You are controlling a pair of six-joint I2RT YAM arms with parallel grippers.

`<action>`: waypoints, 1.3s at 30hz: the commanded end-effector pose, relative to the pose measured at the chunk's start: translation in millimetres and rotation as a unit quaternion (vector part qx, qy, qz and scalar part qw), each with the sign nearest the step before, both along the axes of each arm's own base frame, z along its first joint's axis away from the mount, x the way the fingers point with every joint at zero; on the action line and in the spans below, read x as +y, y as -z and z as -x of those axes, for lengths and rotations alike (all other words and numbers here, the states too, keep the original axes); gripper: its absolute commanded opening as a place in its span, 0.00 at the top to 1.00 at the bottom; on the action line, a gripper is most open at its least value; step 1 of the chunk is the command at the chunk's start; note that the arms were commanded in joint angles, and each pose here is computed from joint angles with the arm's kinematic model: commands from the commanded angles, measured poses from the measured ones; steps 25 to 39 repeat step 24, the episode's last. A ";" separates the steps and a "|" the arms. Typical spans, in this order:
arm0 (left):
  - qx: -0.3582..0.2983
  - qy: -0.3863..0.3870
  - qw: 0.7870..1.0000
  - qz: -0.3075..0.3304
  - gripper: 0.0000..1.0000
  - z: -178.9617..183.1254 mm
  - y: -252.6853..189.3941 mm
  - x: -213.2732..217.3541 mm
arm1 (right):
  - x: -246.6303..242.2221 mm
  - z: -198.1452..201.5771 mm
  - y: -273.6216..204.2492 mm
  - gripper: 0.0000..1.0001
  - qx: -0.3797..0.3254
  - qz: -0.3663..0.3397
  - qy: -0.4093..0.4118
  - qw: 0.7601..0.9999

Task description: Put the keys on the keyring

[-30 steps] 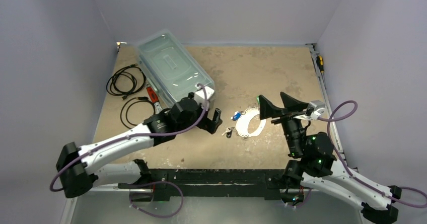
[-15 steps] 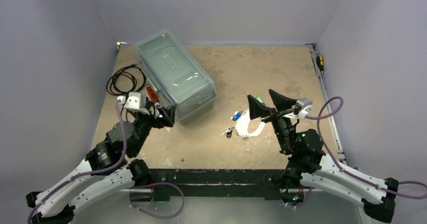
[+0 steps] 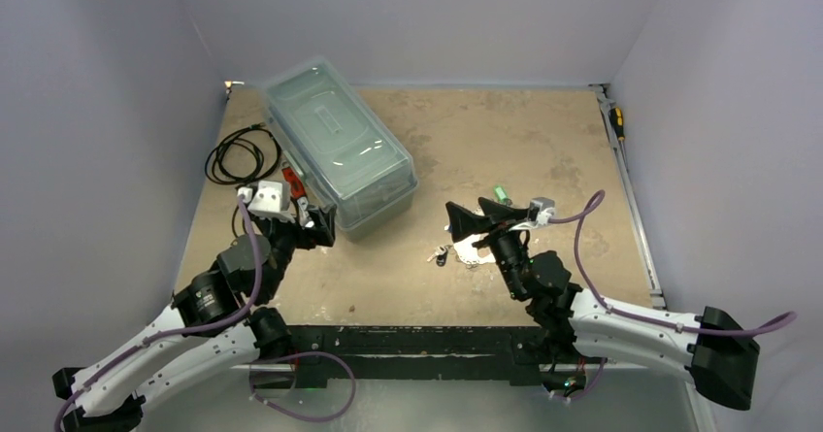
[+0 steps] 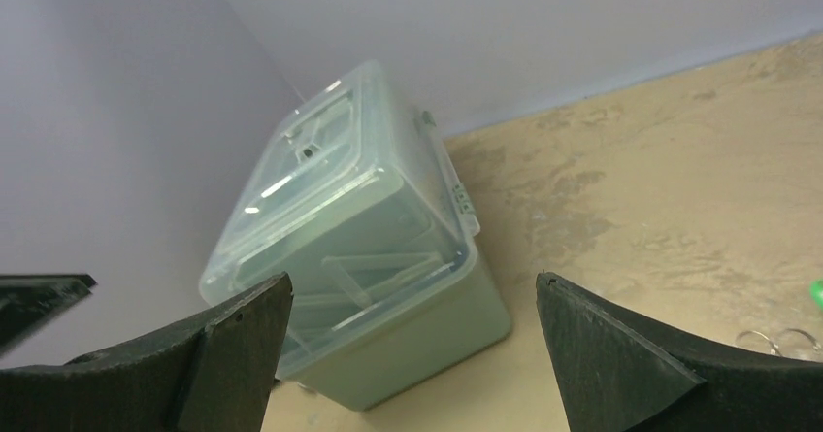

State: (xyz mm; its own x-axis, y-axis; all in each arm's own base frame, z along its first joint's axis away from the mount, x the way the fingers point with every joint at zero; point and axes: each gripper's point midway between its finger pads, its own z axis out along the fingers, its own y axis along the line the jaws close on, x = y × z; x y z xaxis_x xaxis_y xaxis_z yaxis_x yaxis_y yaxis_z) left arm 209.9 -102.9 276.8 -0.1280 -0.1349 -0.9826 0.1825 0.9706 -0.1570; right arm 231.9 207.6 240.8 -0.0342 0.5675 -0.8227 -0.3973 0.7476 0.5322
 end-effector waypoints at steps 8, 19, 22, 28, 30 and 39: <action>-0.006 0.007 1.000 -0.007 0.05 -3.4 3.9 -5.3 | 3.5 -0.2 -26.1 0.01 -0.011 -0.065 -0.005 0.998; -0.004 0.006 1.000 -0.009 0.01 -5.1 7.0 -7.2 | 6.0 -1.1 -22.7 0.02 -0.028 -0.039 -0.005 0.999; -0.003 0.004 1.000 -0.012 0.01 -5.9 7.9 -7.6 | 5.6 -1.8 -23.4 0.01 -0.029 -0.037 -0.002 0.999; -0.002 0.002 1.000 -0.014 0.01 -6.8 7.3 -7.7 | 5.6 -0.9 -25.7 0.01 -0.036 -0.034 -0.004 0.999; -0.002 0.002 1.000 -0.014 0.01 -6.8 7.3 -7.7 | 5.6 -0.9 -25.7 0.01 -0.036 -0.034 -0.004 0.999; -0.002 0.002 1.000 -0.014 0.01 -6.8 7.3 -7.7 | 5.6 -0.9 -25.7 0.01 -0.036 -0.034 -0.004 0.999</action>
